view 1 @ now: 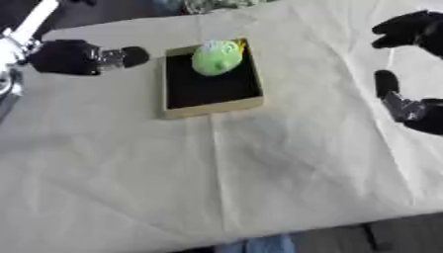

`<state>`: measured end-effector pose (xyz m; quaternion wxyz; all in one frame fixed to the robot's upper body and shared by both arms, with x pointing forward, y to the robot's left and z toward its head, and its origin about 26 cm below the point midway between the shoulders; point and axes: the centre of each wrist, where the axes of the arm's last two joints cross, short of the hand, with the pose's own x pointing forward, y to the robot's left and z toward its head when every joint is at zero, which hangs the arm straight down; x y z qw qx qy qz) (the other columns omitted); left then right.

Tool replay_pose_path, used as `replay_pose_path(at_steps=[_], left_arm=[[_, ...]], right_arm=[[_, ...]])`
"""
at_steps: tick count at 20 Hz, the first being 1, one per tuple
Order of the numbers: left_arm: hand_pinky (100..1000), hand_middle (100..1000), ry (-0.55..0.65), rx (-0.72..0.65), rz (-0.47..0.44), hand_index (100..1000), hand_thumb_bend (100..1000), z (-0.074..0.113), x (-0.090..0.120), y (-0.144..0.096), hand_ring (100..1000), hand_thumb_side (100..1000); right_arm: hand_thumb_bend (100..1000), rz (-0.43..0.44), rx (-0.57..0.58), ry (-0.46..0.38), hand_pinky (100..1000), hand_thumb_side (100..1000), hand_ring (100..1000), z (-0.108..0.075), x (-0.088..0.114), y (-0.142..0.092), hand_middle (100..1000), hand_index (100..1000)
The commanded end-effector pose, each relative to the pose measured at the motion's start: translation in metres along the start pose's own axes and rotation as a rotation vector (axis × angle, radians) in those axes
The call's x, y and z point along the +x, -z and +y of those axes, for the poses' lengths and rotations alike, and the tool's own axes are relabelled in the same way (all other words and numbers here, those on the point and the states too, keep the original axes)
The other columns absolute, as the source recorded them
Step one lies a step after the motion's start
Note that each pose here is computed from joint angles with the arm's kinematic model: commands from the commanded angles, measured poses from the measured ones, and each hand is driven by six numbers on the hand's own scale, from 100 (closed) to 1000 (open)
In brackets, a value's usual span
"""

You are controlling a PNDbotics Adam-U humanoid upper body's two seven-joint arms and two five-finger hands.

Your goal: Pick up objects on the table and place them in the box.

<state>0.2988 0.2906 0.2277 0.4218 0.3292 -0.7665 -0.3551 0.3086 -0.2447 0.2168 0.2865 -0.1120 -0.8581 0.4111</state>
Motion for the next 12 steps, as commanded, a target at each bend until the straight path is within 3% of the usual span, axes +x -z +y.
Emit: replay_pose_path(at_steps=[1,5,12], left_arm=[[749,691,-0.116,0.13,0.003,860,667,-0.005,-0.006,-0.012,672,751],[732,671,-0.266,0.224,0.078,851,635,-0.034,-0.015,-0.032,653,761],[718,653,-0.417,0.334,0.196,843,564,-0.067,-0.023,-0.048,637,755]], right_arm=[[100,0.0,-0.024,-0.021,788,173,745,-0.006,0.001,0.0,778,842],[100,0.007,-0.036,-0.018,788,177,744,-0.005,0.001,-0.001,777,842],[100,0.013,-0.053,-0.016,787,179,744,-0.005,0.0,-0.002,777,842]])
